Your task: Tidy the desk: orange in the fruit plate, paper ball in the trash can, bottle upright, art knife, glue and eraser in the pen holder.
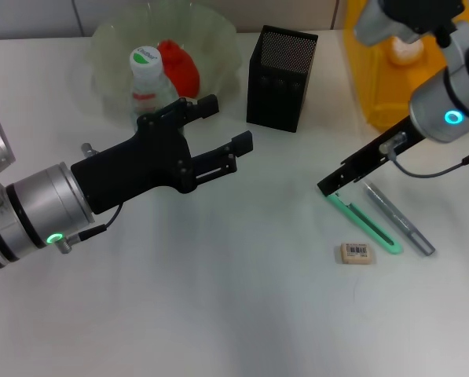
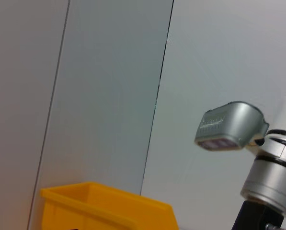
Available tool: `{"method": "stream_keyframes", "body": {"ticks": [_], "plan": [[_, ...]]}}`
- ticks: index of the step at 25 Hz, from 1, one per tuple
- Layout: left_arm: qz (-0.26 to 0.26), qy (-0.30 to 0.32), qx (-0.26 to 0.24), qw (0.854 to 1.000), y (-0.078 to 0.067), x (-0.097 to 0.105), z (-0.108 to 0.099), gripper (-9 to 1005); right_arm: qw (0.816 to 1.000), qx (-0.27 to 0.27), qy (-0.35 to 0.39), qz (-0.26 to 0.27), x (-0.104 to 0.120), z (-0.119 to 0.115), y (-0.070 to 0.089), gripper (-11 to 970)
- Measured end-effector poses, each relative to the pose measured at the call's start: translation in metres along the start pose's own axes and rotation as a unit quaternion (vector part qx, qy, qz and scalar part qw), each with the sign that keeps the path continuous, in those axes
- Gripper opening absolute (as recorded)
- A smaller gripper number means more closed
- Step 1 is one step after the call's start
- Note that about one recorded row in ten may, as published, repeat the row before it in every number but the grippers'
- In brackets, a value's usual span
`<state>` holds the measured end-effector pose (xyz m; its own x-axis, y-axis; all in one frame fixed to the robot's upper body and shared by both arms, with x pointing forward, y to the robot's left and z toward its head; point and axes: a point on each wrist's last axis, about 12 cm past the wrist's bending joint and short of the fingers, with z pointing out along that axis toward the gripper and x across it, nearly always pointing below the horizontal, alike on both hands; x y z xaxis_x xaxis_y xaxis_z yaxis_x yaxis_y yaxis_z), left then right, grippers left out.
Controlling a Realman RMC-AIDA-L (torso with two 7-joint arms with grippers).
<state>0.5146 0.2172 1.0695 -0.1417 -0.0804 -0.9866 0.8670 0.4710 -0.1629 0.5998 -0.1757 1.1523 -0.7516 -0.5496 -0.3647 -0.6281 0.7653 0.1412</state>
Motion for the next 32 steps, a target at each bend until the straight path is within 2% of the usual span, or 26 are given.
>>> {"method": "stream_keyframes", "body": {"ticks": [23, 31, 32], "plan": [[-0.006, 0.000, -0.006, 1.000, 0.002, 0.000, 0.001, 799, 0.999, 0.015, 0.043, -0.009, -0.009, 0.025, 0.001, 696], [-0.007, -0.002, -0.011, 1.000, 0.004, -0.001, -0.001, 799, 0.998, 0.030, 0.051, -0.015, -0.009, 0.029, -0.002, 505], [-0.007, -0.003, -0.012, 1.000, 0.004, -0.002, -0.002, 799, 0.998, 0.030, 0.052, -0.015, -0.008, 0.030, -0.002, 506]]}}
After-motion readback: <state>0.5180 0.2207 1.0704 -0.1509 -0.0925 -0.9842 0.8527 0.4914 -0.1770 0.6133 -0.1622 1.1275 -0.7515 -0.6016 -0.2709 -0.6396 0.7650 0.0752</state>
